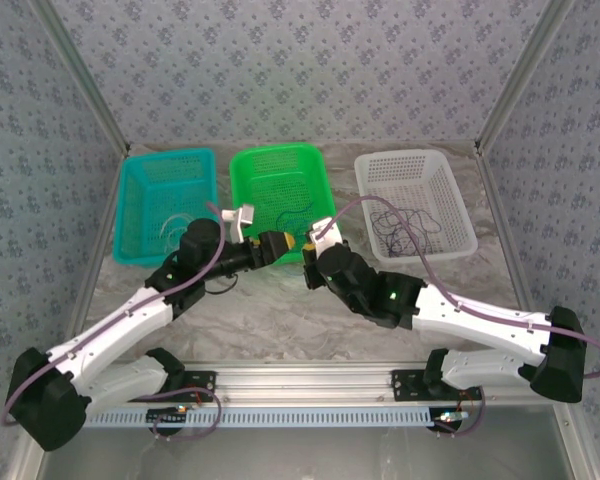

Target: Untangle the cables

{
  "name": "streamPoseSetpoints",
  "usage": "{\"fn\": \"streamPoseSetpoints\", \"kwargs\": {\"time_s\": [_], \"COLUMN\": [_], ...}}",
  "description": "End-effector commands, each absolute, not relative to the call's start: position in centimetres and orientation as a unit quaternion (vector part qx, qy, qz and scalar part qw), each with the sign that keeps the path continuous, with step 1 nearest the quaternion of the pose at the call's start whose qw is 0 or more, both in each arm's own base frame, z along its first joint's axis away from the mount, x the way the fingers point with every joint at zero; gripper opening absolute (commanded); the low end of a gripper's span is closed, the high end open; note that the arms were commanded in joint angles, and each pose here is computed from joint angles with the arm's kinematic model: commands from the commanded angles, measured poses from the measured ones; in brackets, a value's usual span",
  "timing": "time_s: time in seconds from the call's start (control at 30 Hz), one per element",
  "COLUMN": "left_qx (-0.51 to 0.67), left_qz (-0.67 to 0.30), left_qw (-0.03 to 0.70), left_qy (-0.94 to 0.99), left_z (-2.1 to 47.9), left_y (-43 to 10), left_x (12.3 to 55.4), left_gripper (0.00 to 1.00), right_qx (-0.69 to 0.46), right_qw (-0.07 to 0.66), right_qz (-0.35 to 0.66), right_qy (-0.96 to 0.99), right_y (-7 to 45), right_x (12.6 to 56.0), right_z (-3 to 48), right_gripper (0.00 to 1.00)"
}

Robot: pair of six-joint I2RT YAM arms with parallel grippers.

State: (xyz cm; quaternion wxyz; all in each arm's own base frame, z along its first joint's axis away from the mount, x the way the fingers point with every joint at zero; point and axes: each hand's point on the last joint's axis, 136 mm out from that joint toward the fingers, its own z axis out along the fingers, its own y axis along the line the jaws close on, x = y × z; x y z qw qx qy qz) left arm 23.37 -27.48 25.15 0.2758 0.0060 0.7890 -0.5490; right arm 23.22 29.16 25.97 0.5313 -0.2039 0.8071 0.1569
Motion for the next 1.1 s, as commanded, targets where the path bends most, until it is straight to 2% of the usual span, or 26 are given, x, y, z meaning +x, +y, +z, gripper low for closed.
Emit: {"fn": "streamPoseSetpoints", "kwargs": {"time_s": [0.0, 0.3, 0.57, 0.67, 0.9, 1.07], "left_qx": [0.010, 0.001, -0.001, 0.023, 0.145, 0.250], "left_qz": [-0.580, -0.581, -0.545, -0.475, -0.234, -0.131], "left_qw": [0.288, 0.283, 0.299, 0.309, 0.334, 0.327], "left_qy": [0.762, 0.763, 0.784, 0.824, 0.902, 0.902], "left_z": [27.3, 27.1, 26.5, 25.3, 23.4, 23.1], "left_y": [-28.4, -29.2, -28.5, -27.3, -22.5, -21.4], "left_x": [23.5, 23.8, 24.3, 24.4, 25.2, 26.1], "left_gripper": [0.73, 0.57, 0.17, 0.11, 0.03, 0.00], "right_qx": [-0.195, -0.180, -0.177, -0.182, -0.237, -0.282], "right_qw": [0.562, 0.582, 0.576, 0.565, 0.495, 0.443], "right_qz": [0.147, 0.154, 0.156, 0.141, 0.103, 0.123], "right_qy": [0.790, 0.778, 0.783, 0.792, 0.829, 0.842], "right_y": [28.8, 29.0, 28.7, 28.0, 26.5, 26.9], "right_x": [23.4, 23.4, 22.9, 22.7, 21.6, 20.1], "right_z": [27.5, 28.4, 28.1, 27.4, 24.4, 23.0], "right_gripper": [0.00, 0.00, 0.00, 0.00, 0.00, 0.00]}}
